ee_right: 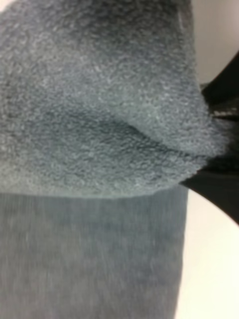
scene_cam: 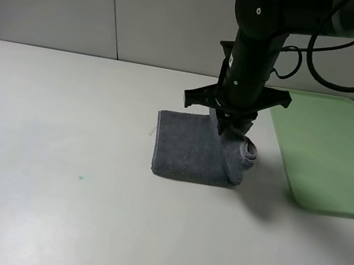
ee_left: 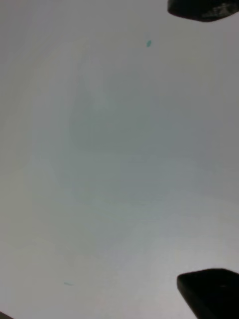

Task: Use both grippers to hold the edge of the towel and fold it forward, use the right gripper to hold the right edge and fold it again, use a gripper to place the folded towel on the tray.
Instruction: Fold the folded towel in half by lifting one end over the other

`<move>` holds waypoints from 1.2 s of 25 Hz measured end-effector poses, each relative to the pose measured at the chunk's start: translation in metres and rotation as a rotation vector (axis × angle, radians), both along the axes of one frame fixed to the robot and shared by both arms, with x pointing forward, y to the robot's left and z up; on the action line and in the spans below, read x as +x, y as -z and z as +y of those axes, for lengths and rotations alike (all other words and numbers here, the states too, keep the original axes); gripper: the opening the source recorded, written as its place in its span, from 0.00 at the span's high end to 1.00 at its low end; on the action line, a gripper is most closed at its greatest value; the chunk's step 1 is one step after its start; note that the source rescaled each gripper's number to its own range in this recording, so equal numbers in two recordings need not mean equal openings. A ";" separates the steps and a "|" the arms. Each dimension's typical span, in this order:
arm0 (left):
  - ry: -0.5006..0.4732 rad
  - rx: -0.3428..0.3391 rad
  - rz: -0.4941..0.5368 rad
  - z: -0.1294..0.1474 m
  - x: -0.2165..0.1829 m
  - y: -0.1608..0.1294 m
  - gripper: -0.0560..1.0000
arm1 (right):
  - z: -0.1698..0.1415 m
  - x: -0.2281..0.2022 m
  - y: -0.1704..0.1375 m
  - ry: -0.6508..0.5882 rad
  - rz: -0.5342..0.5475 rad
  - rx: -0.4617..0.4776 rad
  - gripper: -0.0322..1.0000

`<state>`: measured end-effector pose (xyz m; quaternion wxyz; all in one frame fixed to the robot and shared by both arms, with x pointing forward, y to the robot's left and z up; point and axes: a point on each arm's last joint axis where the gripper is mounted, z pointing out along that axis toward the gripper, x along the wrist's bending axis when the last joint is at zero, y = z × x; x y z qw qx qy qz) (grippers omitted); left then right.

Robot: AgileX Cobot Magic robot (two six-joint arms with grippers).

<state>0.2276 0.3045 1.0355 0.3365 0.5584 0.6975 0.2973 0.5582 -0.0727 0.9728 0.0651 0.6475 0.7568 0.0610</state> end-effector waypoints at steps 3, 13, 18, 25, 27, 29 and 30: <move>0.000 0.000 0.000 0.000 0.000 0.000 0.01 | 0.010 -0.004 0.000 -0.008 0.000 0.039 0.80; 0.000 0.000 0.000 0.000 0.000 0.000 0.01 | 0.028 0.000 0.001 0.045 0.025 0.183 0.80; 0.000 0.000 0.000 0.000 0.000 0.000 0.01 | 0.034 0.005 0.005 0.055 0.030 0.206 0.80; 0.000 0.000 0.000 0.000 0.000 0.000 0.01 | 0.041 0.010 0.013 0.072 0.029 0.244 0.80; 0.000 0.000 0.000 0.000 0.000 0.000 0.01 | 0.042 0.011 0.013 0.073 0.016 0.256 0.80; 0.000 0.000 0.000 0.000 0.000 0.000 0.01 | 0.044 0.012 0.012 0.082 0.003 0.285 0.77; 0.000 0.000 0.000 0.000 0.000 0.000 0.01 | 0.045 0.013 0.011 0.086 -0.001 0.297 0.68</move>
